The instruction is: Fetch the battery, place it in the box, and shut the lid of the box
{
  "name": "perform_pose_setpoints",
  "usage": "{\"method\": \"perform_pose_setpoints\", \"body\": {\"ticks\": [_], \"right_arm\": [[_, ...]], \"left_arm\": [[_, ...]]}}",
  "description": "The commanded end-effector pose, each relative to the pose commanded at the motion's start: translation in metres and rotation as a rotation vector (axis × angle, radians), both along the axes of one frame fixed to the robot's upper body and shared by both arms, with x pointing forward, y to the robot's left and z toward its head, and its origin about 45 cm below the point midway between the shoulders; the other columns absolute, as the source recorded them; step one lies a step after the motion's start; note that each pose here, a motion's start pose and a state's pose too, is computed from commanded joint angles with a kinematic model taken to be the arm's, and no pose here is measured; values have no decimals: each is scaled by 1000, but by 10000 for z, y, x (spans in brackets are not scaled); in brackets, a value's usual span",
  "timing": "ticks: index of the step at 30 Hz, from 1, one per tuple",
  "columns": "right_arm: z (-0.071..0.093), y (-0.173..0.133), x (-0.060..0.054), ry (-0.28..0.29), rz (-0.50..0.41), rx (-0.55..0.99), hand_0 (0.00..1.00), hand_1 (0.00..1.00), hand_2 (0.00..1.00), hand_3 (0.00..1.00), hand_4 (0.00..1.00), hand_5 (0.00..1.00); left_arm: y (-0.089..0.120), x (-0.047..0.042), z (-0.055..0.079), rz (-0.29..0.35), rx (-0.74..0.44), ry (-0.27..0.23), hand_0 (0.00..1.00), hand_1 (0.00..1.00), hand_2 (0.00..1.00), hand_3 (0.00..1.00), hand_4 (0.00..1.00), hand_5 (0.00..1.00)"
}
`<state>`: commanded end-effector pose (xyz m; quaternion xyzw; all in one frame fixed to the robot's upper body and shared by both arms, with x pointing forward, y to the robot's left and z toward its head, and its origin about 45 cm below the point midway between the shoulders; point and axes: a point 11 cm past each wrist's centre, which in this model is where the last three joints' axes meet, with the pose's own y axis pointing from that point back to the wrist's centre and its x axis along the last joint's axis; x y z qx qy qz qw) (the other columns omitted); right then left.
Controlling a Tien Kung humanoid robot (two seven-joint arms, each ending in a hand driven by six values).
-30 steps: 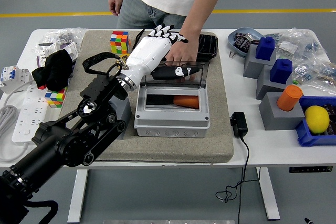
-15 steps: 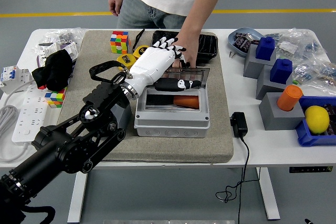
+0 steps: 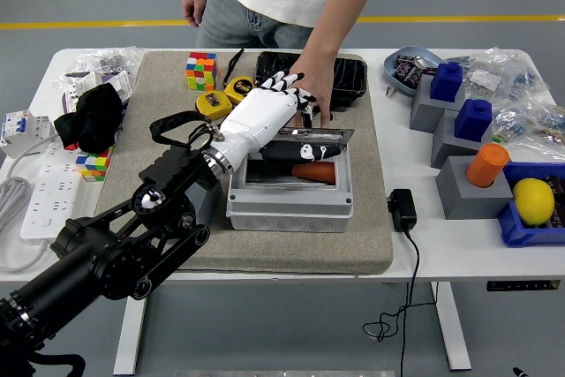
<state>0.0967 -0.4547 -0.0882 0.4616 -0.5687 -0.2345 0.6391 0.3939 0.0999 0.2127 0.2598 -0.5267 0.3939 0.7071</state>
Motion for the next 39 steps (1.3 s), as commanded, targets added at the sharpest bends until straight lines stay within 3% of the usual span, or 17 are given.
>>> {"method": "perform_pose_setpoints", "body": {"ticks": [13,17,19,20,25,26,28,31,32,37,38,39], "right_arm": [[3,-3,10,-2,-4,-1,746,687,703,733,998,976],[1,5,14,-4,-5,2,746,687,703,733,998,977],[-2,9,8,-3,-7,2,746,687,703,733,998,977],[-3,9,5,-3,-8,2,746,687,703,733,998,976],[-10,15,-15,0,-11,4,746,687,703,733,998,976],[-11,17,-18,1,-12,4,746,687,703,733,998,976],[-13,21,-21,1,-13,5,746,687,703,733,998,976],[-14,25,-19,0,-14,6,746,687,703,733,998,976],[-15,26,-18,0,-15,6,746,687,702,733,998,977],[-16,28,-19,0,-15,7,746,687,702,733,998,977],[-15,27,-19,-1,-15,7,746,687,702,733,998,976],[-15,25,-22,0,-16,7,746,687,702,733,998,976]], "left_arm": [[-184,-273,-222,-102,44,51,998,987,770,364,998,998],[-179,-284,-142,-97,4,35,998,987,769,363,998,998],[-148,-266,-11,-82,-48,6,998,987,769,363,998,998],[-125,-258,48,-75,-75,-4,998,969,766,506,998,998],[57,-236,308,-25,-258,-20,998,969,766,506,998,998],[113,-224,360,-10,-293,-21,883,910,787,703,998,998],[240,-198,435,24,-358,-17,883,910,787,703,998,998],[435,-178,509,82,-405,-31,883,910,787,703,998,998],[495,-169,526,100,-417,-36,815,911,921,896,998,998],[843,-165,589,210,-497,-56,815,911,921,896,998,998],[904,-170,593,229,-509,-58,869,975,998,997,998,998],[978,-179,589,251,-523,-55,869,975,998,997,998,998]]}}
